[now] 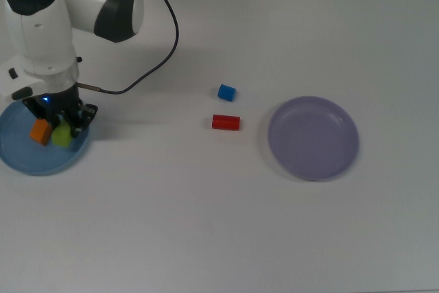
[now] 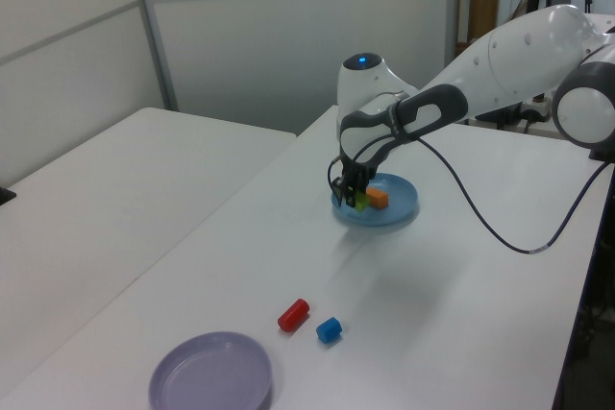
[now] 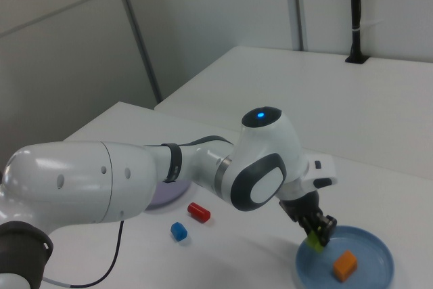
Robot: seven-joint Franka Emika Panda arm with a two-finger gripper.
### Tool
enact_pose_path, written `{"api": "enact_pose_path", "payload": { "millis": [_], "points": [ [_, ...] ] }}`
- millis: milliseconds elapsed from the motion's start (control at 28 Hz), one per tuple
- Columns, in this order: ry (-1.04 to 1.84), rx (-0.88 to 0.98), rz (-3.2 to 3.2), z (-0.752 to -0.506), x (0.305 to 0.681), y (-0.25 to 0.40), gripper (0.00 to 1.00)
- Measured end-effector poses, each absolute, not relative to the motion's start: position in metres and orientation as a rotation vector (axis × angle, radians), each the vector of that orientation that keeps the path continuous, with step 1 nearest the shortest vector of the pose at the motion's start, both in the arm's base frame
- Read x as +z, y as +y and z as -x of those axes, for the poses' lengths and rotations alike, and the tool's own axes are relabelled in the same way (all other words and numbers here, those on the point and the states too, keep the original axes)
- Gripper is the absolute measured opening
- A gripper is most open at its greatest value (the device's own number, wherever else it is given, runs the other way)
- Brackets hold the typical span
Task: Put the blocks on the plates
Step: 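Carry the green block onto the light blue plate and release, then move the gripper to the red block and grasp it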
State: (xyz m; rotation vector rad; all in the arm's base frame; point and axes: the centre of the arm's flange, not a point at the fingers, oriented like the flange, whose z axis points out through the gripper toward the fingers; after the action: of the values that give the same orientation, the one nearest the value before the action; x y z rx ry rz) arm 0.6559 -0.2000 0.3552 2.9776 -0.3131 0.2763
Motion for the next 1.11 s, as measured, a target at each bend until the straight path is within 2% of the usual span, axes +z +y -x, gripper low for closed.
{"api": "enact_pose_path", "payload": {
  "millis": [286,393,536,714,1107],
  "points": [
    [-0.325,0.289,-2.973,-0.656,0.360,-0.206,0.72],
    [-0.321,0.290,-2.974,-0.657,0.360,-0.204,0.87],
    [-0.308,0.298,-2.977,-0.659,0.363,-0.198,1.00],
    [-0.263,0.238,-3.024,-0.661,0.371,-0.165,1.00],
    [-0.032,-0.001,-3.101,-0.657,0.374,-0.044,1.00]
  ]
}}
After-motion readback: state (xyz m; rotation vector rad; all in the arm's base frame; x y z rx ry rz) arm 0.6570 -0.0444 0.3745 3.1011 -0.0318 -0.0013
